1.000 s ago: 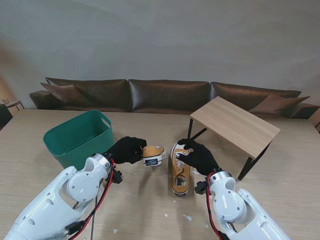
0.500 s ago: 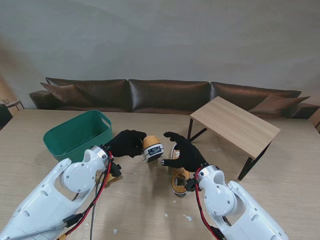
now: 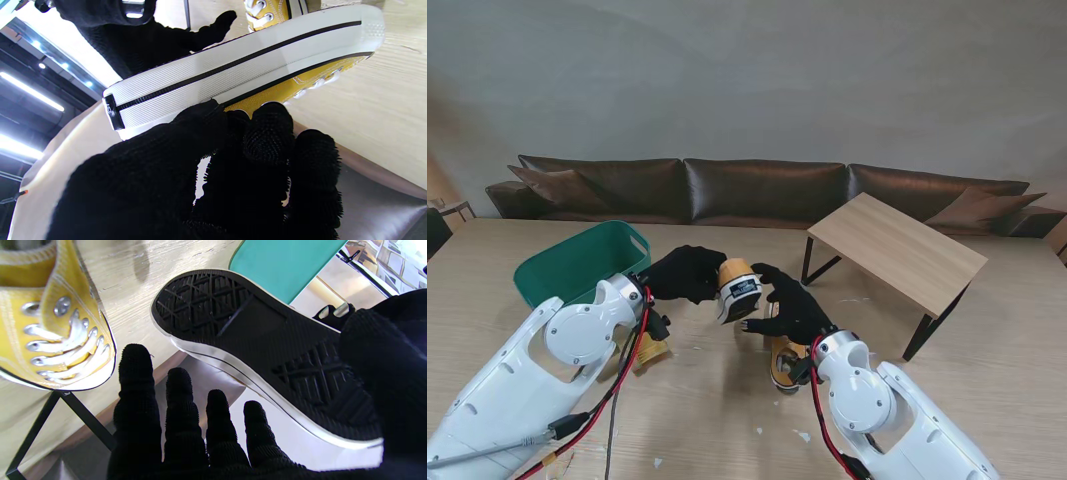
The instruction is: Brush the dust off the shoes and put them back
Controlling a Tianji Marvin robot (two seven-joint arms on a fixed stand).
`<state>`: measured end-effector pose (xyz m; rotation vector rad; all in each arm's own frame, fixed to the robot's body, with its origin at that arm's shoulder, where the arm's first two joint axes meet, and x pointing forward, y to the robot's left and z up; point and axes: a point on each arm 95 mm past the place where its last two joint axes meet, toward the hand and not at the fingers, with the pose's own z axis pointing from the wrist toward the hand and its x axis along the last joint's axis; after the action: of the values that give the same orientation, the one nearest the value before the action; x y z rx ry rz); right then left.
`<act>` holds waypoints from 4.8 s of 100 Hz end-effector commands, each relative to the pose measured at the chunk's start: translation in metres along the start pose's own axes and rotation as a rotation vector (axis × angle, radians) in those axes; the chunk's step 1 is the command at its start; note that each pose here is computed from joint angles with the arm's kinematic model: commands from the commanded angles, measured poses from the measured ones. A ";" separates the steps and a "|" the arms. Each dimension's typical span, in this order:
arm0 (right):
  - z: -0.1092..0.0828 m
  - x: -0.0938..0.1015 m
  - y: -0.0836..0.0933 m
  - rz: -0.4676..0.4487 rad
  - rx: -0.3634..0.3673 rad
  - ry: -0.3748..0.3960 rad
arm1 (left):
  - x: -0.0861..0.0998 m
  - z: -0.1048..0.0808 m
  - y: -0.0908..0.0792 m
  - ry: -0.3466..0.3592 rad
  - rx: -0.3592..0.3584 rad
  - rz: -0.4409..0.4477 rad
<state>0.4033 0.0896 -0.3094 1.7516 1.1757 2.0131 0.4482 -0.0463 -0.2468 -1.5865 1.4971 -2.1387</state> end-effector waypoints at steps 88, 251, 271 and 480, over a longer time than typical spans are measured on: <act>0.004 0.036 -0.025 0.054 -0.081 0.042 | 0.047 0.015 -0.028 0.101 -0.068 -0.097; -0.006 0.068 -0.053 0.179 -0.470 -0.010 | 0.030 -0.001 -0.009 0.010 0.047 -0.205; -0.008 0.069 -0.064 0.181 -0.448 -0.030 | 0.024 -0.011 -0.008 -0.019 0.099 -0.199; 0.082 0.060 -0.144 -0.286 -0.237 -0.504 | -0.008 -0.103 0.031 -0.256 0.339 0.063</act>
<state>0.4163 0.2512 -0.3664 1.7026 0.9126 1.3782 0.3599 0.0115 -0.2723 -1.5688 1.0083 -1.9420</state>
